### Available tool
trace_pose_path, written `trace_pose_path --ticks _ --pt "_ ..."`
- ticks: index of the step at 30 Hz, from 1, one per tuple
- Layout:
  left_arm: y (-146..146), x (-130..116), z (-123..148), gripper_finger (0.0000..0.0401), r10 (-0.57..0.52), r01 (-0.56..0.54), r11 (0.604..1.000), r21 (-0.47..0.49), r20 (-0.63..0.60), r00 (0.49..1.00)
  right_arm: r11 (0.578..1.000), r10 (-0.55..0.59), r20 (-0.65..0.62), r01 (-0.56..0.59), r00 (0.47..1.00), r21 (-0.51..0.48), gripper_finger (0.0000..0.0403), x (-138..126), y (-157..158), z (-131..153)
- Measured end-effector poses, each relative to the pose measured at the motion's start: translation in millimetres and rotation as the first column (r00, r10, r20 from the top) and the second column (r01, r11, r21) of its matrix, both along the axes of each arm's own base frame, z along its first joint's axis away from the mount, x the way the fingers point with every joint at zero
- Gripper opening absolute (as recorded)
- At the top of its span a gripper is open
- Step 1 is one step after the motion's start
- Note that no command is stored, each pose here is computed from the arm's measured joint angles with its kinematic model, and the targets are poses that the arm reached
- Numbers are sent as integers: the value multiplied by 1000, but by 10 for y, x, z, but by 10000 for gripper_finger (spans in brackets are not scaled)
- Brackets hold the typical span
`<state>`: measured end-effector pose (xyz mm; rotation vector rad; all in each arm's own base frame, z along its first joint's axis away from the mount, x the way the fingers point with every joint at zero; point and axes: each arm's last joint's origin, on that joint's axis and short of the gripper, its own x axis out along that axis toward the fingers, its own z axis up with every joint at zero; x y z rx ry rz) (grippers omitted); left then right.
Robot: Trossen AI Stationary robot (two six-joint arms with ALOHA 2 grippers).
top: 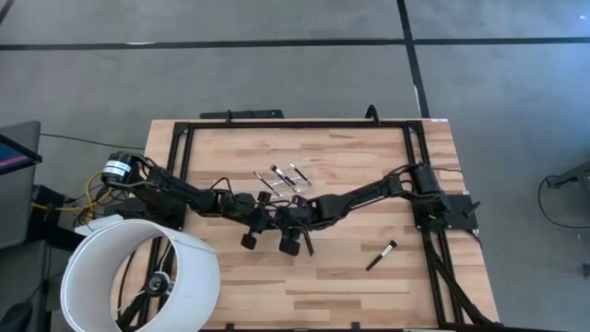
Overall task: Put items in baskets/containers
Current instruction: Put the black highlighter brush into the transparent organizer
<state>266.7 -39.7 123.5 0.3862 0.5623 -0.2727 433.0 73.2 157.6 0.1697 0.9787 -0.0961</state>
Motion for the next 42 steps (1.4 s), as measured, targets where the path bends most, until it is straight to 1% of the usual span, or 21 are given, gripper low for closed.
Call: trace_pose_path --ticks 5,8,14,17,19,22,25,30,32,34,36,39,42 --pt "0 1 1 56 1 -1 1000 0 1 1000 1000 0 -1 0 1000 0 55 -1 0 -1" --pt "1 -4 -5 56 1 -1 1000 1 -6 1000 1000 -2 -7 1 1000 -3 53 14 2 -59" --pt "3 -13 -24 58 5 -5 1000 1 -19 1000 1000 4 -11 -4 1000 6 33 39 8 -132" --pt "2 -8 -16 61 5 -5 1000 -2 -11 1000 1000 3 -17 -3 1000 5 32 31 3 -122" --pt "3 -4 -11 68 12 -12 1000 5 -3 1000 1000 3 -23 -3 1000 6 33 30 -10 -131" --pt "9 29 62 83 35 -35 999 11 49 998 1000 -9 -71 11 997 27 38 -3 -21 -199" --pt "11 4 97 102 36 -37 999 12 48 998 999 -36 -96 40 995 33 38 -25 -23 -203" --pt "21 -47 365 136 64 -58 997 -45 145 987 997 -64 -88 67 994 30 36 -34 -23 -157" --pt "27 -101 479 144 72 -60 996 -70 189 979 997 -82 -70 82 994 -3 38 -60 -11 -61" --pt "37 -170 559 148 82 -62 994 -93 224 971 993 -110 -66 106 992 -57 38 -118 -1 52" --pt "52 -255 584 150 98 -72 990 -118 233 968 980 -165 -78 154 983 -129 37 -228 3 207" --pt "69 -371 594 147 110 -78 987 -138 248 962 944 -261 -56 243 964 -221 36 -412 4 484" --pt "84 -439 567 145 133 -99 984 -149 243 961 894 -335 20 325 942 -307 39 -584 30 754"
